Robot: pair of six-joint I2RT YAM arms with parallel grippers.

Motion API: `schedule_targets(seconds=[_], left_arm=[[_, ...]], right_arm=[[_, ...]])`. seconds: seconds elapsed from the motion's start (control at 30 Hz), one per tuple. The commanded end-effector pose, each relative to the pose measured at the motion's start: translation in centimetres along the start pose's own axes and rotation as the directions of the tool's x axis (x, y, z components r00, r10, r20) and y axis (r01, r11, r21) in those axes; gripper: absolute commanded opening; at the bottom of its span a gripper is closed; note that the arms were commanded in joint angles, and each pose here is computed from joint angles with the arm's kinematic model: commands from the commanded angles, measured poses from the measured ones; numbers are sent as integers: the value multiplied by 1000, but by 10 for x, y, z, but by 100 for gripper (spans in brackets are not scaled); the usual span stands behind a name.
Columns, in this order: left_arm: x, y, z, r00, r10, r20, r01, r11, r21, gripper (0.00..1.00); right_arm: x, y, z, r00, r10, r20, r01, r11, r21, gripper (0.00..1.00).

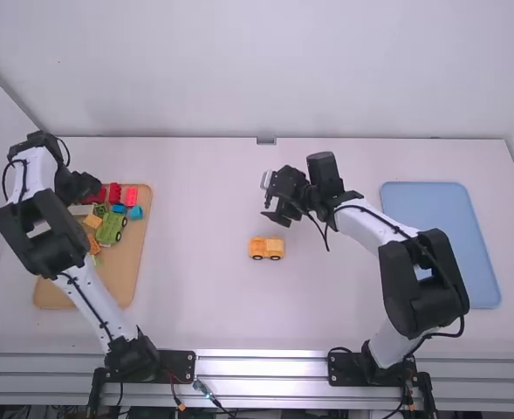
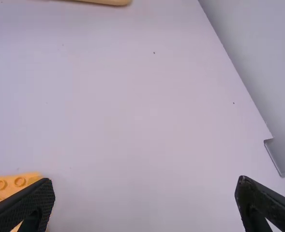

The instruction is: Assemble lego blocks to make yellow taxi

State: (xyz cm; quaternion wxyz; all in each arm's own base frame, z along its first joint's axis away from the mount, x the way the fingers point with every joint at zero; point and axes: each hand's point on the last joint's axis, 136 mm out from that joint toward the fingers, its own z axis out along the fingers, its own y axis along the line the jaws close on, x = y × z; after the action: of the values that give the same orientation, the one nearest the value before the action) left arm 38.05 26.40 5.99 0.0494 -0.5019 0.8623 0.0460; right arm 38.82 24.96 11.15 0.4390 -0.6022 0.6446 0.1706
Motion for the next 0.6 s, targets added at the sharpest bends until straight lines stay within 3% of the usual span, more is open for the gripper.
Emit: schedule_targets(seconds=[0.0,0.03,0.17,0.23,0.57], left_arm=[[11,0,11,999,9,-31,-9,1000,-16,98],[13,1,15,999,8,-35,-8,1000,-18,87],[19,2,23,999,8,-48,-9,1000,-24,74],[20,2,24,999,7,-51,-9,1000,-26,59],[25,5,30,996,-66,-64,63,997,-38,60]], right_arm=[[1,0,0,1000,21,3,-21,1000,2,99],[0,-1,0,1000,23,5,-23,1000,6,99],[-1,-2,0,999,31,9,-31,999,10,99],[-1,-3,0,1000,30,8,-30,999,14,99],[0,-3,0,1000,31,8,-31,999,13,99]])
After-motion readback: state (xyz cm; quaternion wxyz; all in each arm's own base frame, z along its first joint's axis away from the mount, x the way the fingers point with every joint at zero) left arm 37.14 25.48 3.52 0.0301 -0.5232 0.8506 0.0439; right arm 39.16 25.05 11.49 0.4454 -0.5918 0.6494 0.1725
